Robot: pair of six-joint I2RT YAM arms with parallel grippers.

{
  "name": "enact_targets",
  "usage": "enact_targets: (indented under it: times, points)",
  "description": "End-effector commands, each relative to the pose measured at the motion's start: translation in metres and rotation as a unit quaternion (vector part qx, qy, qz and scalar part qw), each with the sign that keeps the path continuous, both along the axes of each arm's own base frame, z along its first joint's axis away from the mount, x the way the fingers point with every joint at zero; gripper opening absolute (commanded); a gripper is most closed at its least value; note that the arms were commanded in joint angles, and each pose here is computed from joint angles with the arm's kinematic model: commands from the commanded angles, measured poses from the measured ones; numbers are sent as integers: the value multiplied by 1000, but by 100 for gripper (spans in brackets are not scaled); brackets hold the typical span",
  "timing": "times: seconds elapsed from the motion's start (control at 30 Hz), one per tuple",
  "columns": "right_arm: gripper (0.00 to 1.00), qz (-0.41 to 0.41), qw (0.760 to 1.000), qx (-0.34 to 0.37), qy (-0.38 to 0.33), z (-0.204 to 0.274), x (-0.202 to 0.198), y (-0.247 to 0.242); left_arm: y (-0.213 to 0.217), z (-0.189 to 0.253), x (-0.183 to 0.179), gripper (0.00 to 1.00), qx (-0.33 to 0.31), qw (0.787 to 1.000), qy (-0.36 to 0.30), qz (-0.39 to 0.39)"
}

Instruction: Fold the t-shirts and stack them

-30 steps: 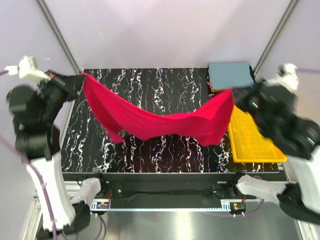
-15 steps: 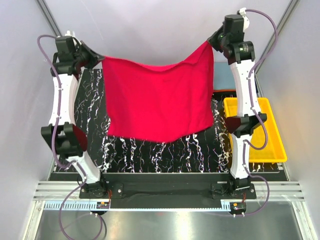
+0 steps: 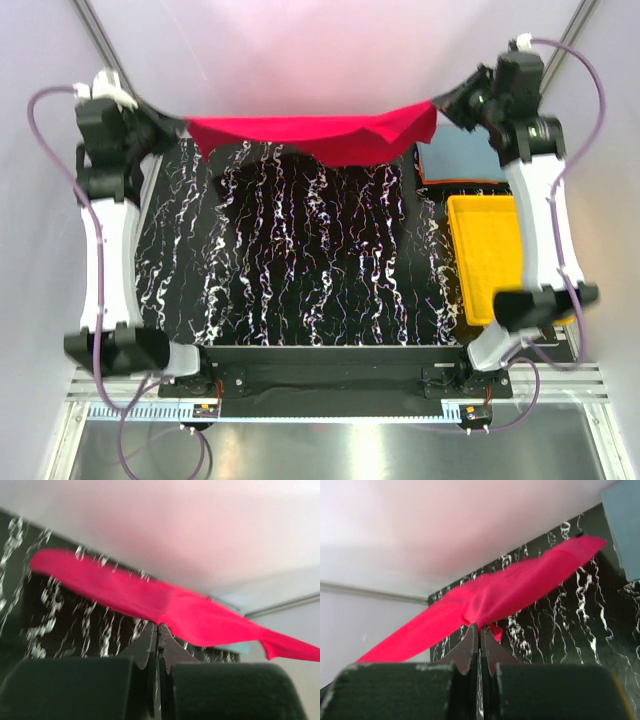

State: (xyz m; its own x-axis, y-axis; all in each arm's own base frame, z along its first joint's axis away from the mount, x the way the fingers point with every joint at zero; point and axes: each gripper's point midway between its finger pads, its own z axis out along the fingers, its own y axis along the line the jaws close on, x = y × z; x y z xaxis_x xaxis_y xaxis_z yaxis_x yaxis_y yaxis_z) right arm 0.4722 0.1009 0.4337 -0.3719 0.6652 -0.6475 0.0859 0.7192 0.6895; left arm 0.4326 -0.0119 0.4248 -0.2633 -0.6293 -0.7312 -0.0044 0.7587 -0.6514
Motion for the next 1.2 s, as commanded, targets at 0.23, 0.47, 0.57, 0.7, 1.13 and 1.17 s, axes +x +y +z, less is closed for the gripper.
enact_targets:
  times: [0.23, 0.47, 0.57, 0.7, 1.13, 1.17]
  points:
    - [0, 51, 996, 8, 76, -127, -122, 5, 34, -165, -110, 0, 23, 980, 127, 150]
    - [0, 71, 970, 60, 225, -276, -202, 17, 62, -269, -154, 0, 10, 944, 200, 263]
    - [0, 79, 959, 66, 264, -315, -221, 19, 60, -308, -154, 0, 3, 931, 249, 265]
    - [0, 84, 949, 63, 296, -338, -233, 20, 59, -338, -157, 0, -10, 917, 294, 271]
    - [0, 92, 959, 37, 267, -322, -220, 22, 83, -316, -165, 0, 16, 903, 267, 335]
    - [0, 95, 962, 35, 252, -313, -209, 24, 83, -320, -165, 0, 18, 900, 276, 335]
